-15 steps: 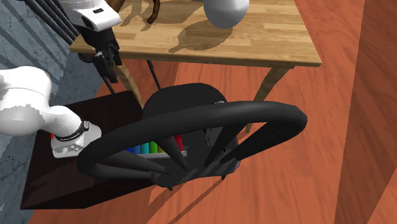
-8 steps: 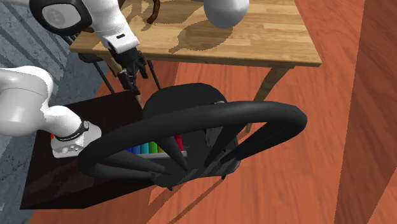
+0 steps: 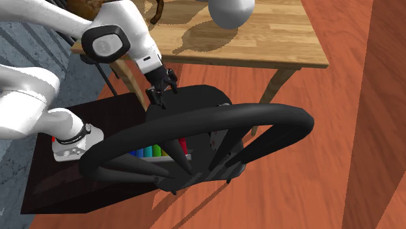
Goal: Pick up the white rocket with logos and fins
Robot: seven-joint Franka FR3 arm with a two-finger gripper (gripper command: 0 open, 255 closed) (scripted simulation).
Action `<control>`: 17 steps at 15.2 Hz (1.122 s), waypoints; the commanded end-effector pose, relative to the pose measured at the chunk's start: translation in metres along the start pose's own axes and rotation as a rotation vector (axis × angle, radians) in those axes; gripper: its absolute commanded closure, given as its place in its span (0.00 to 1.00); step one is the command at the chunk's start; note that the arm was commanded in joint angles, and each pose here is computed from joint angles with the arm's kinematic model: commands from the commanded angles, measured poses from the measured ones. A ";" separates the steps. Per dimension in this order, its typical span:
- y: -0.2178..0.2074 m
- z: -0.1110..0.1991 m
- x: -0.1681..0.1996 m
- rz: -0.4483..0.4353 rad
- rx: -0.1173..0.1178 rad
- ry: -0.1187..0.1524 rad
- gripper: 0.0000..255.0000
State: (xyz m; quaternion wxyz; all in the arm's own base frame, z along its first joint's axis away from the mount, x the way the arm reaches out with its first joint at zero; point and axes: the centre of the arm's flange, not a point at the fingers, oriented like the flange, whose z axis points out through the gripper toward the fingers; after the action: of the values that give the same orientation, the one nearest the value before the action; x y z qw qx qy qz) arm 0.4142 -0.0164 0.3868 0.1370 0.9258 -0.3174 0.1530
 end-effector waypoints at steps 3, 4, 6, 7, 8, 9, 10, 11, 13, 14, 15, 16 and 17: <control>-0.012 0.041 0.018 0.140 -0.027 0.090 0.00; -0.014 0.050 0.024 0.173 -0.035 0.112 0.00; -0.018 0.070 0.036 0.241 -0.050 0.155 0.00; -0.020 0.080 0.043 0.275 -0.058 0.177 0.00; -0.021 0.089 0.050 0.308 -0.066 0.199 0.00; -0.022 0.099 0.057 0.342 -0.074 0.221 0.00; -0.023 0.108 0.065 0.376 -0.082 0.242 0.00; -0.023 0.117 0.072 0.409 -0.090 0.264 0.00; -0.023 0.134 0.088 0.477 -0.105 0.308 0.00; -0.023 0.135 0.089 0.480 -0.106 0.310 0.00; -0.023 0.140 0.087 0.480 -0.106 0.310 0.00; -0.024 0.145 0.085 0.480 -0.106 0.310 0.00; -0.025 0.150 0.083 0.480 -0.106 0.310 0.00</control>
State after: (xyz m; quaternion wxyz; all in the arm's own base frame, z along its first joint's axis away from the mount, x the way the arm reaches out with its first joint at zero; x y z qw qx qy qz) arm 0.5212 -0.0947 0.2833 0.1918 0.7825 -0.5094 0.3024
